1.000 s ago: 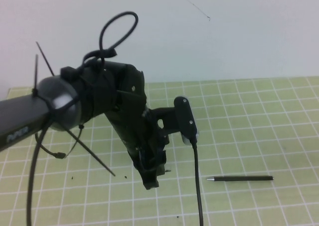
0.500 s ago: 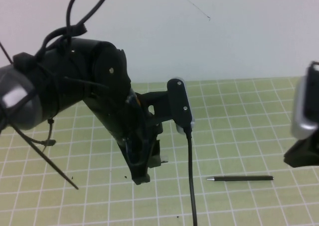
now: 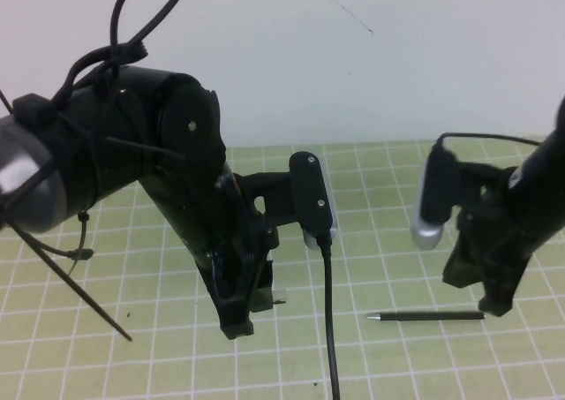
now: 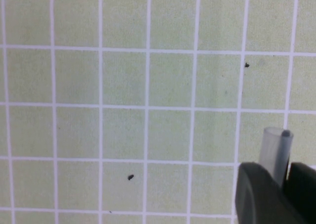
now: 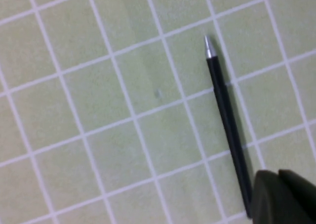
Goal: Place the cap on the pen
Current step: Put the cap on the pen
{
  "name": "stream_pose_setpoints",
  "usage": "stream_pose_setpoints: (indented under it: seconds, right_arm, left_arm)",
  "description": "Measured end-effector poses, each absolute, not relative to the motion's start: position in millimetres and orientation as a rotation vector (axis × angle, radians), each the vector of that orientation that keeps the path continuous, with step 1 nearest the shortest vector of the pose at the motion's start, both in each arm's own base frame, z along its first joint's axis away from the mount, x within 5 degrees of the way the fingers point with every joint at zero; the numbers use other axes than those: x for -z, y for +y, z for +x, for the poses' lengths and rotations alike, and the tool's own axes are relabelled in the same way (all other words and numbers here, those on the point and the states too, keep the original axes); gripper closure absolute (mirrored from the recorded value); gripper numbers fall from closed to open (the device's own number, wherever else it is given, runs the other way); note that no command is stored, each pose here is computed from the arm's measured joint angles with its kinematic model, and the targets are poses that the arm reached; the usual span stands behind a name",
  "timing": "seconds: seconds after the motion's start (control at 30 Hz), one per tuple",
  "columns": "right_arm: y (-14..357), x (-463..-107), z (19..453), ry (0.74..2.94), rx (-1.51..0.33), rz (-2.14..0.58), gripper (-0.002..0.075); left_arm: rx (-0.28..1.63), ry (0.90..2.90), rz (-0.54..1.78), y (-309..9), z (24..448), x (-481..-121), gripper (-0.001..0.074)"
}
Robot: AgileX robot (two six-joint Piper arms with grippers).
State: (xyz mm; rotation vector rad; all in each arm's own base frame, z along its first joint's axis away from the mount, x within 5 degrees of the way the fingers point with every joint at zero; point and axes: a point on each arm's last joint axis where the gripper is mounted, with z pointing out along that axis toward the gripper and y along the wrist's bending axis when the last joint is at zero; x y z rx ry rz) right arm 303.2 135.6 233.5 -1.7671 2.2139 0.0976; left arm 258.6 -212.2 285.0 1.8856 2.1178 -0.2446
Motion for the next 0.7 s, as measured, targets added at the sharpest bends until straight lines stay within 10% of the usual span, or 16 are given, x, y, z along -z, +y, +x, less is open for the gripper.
stream_pose_setpoints:
  seconds: [0.7]
  right_arm:
    - [153,-173,324,2.134,0.117,-1.993,0.0547]
  left_arm:
    - [0.199,2.159,1.879,-208,260,-284,0.0665]
